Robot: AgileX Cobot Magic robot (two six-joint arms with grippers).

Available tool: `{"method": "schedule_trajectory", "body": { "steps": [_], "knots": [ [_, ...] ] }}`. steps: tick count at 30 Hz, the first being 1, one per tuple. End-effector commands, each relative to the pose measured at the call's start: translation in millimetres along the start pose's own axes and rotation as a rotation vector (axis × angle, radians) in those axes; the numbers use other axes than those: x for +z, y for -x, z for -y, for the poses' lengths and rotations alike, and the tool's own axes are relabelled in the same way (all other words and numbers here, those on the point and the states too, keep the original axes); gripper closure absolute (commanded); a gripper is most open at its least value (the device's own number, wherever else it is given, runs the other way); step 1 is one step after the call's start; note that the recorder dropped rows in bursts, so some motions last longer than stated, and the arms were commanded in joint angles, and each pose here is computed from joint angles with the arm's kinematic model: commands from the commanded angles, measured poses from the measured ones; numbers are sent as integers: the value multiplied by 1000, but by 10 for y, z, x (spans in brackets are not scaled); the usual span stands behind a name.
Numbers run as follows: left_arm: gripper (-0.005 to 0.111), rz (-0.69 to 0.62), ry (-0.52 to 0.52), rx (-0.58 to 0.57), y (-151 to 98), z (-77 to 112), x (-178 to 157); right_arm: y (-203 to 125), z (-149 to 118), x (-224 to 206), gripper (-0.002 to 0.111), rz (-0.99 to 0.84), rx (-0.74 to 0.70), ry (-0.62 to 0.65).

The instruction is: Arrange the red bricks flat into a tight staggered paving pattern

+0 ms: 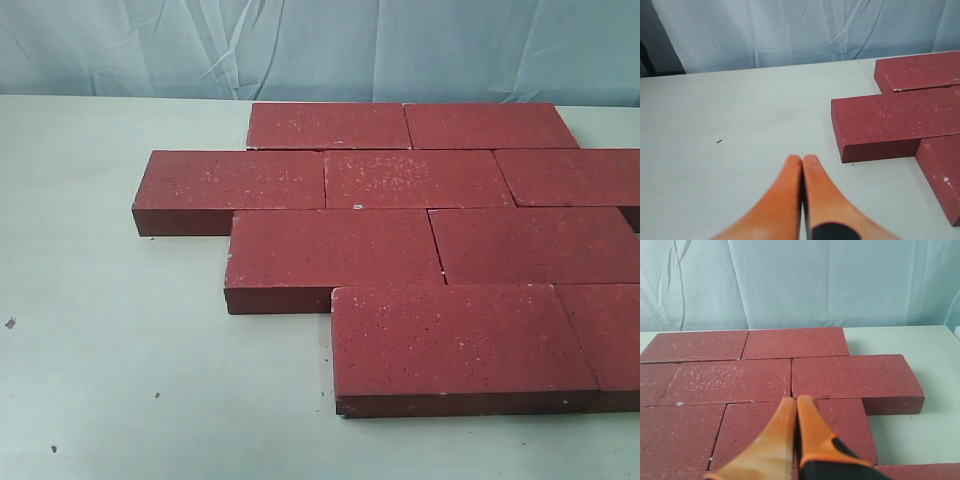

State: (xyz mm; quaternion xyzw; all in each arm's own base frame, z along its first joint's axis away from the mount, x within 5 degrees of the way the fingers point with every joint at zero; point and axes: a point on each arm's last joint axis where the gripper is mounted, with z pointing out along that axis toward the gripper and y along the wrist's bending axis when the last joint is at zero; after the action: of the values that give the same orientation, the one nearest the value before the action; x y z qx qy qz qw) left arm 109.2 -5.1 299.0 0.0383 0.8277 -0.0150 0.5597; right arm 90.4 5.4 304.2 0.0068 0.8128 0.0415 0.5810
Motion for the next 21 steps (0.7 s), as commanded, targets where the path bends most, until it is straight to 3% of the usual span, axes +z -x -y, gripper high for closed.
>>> {"method": "schedule_trajectory", "body": {
  "steps": [1,7,21],
  "knots": [
    [107,122,33,-11,-326,9,-116,2,5,-5,109,15,3,-5],
    [107,185,46,-9,-782,35,-164,2,3,-5,109,15,8,-3],
    [107,210,107,-122,-927,-30,-81,4,3,-5,109,17,8,-2]
  ]
}}
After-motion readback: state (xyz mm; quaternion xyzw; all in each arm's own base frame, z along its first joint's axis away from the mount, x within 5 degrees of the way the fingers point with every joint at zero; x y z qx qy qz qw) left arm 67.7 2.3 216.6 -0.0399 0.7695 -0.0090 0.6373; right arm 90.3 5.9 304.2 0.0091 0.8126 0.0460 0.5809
